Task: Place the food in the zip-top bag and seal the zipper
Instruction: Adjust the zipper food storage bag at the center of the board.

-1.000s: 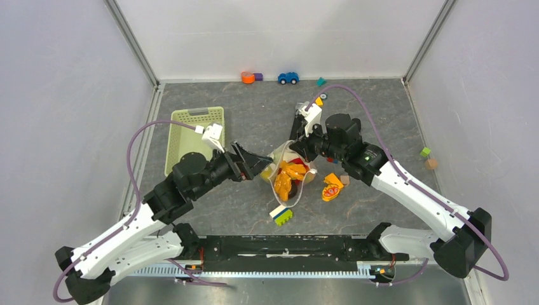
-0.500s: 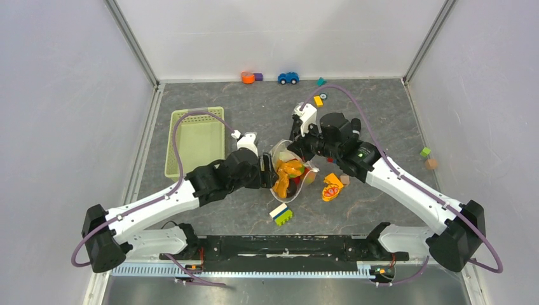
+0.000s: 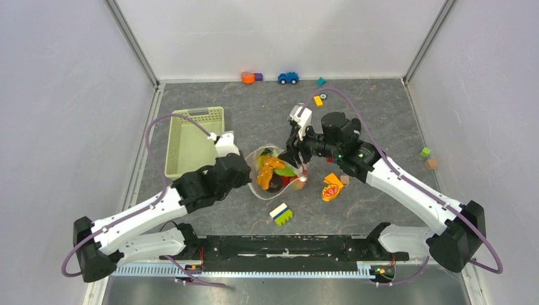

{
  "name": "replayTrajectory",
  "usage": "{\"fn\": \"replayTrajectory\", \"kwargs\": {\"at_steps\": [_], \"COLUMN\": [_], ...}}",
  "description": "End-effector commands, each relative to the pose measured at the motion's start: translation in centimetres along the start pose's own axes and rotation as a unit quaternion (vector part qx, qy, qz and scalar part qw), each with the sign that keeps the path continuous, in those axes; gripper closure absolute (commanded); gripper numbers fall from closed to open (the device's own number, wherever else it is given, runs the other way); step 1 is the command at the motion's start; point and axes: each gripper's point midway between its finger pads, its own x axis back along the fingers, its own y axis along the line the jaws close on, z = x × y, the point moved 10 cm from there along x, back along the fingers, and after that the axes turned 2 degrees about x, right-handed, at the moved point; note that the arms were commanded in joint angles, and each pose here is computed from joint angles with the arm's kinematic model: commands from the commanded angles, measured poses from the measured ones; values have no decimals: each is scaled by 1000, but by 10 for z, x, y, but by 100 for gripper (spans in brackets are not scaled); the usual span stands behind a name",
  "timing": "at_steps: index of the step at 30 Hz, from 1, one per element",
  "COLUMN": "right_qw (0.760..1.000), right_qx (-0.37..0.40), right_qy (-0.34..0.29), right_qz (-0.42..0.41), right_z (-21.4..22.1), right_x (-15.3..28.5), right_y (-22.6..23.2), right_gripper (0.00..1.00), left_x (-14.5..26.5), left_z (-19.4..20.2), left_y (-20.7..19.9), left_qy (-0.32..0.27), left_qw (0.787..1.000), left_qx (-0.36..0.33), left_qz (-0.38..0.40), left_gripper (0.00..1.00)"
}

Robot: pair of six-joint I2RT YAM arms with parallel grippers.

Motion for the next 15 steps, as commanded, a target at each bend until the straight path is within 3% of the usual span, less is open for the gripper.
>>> {"fn": "replayTrajectory", "kwargs": {"at_steps": [1,2,3,8,15], "right_qw": [984,982,980,965,917], "right_qx": [96,105,114,172,311], "right_qy": [-98,-110,-119,-170,-221], "right_qz": [-111,-116,-115,-105,-118], "right_z": [-19,-19,-18,-18,47], "right_x": [9,10,11,28,56], "right_y": [16,17,18,22,36], "right_gripper": [18,7,2,2,2], "left_x": [9,11,12,14,16], "left_z": [-7,-7,-7,-8,-10], "left_y": [19,21,23,26,24], "left_qy": [-68,-72,-74,-77,-71], "left_qw": [995,994,994,991,992], "left_qx": [57,62,65,83,78], "left_qz": [-47,-50,-53,-68,-74], "left_gripper": [98,98,98,98,98]}}
